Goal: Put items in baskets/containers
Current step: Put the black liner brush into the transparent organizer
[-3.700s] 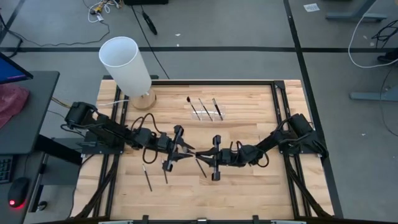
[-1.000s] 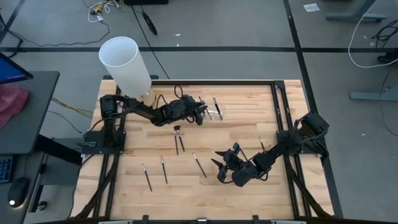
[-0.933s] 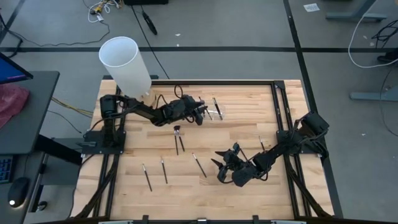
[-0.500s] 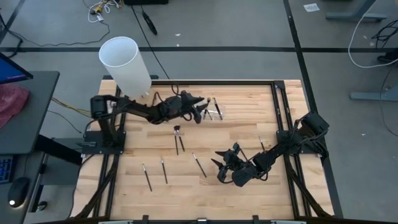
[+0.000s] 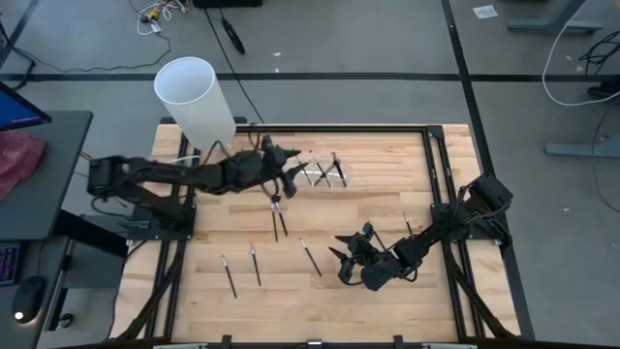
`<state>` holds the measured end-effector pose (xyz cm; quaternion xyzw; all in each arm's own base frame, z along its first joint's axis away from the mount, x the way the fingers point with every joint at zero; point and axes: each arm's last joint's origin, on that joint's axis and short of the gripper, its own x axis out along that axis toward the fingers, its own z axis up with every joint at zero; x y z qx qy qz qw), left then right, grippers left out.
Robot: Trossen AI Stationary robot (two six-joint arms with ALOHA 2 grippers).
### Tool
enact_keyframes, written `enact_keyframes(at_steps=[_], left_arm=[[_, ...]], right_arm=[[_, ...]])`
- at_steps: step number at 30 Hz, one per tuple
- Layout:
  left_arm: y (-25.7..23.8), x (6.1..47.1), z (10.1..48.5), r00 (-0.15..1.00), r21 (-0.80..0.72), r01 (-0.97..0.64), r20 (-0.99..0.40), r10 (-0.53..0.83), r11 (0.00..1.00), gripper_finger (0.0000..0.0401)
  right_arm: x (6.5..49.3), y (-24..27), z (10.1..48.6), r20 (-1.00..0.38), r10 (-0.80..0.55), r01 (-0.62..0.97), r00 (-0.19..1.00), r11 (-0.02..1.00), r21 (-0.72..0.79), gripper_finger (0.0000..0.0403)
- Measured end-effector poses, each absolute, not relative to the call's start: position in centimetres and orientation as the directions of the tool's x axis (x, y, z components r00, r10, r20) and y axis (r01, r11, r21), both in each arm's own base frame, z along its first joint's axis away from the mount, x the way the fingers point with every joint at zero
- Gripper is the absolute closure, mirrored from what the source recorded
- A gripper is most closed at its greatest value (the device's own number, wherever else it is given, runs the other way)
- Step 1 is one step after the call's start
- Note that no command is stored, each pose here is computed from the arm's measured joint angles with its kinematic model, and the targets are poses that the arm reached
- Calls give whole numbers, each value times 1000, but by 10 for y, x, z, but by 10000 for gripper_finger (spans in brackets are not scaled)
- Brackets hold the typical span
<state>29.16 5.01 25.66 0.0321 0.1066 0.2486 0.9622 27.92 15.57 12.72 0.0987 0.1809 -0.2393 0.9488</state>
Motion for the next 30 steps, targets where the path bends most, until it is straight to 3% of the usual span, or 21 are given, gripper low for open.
enact_keyframes(at_steps=[6,13,23,30], left_arm=[[8,245,242,871,129,-440,-181,457,889,209],[-32,197,206,908,-9,-357,-240,344,934,209],[-74,162,181,786,-157,-428,-550,281,890,209],[-95,133,171,654,-354,-539,-748,114,765,233]], right_arm=[[280,156,119,-400,-423,496,813,863,96,219],[287,151,107,-397,-441,516,805,850,102,219],[299,138,105,-368,-469,549,803,823,148,219],[303,132,105,-365,-484,560,796,817,139,219]])
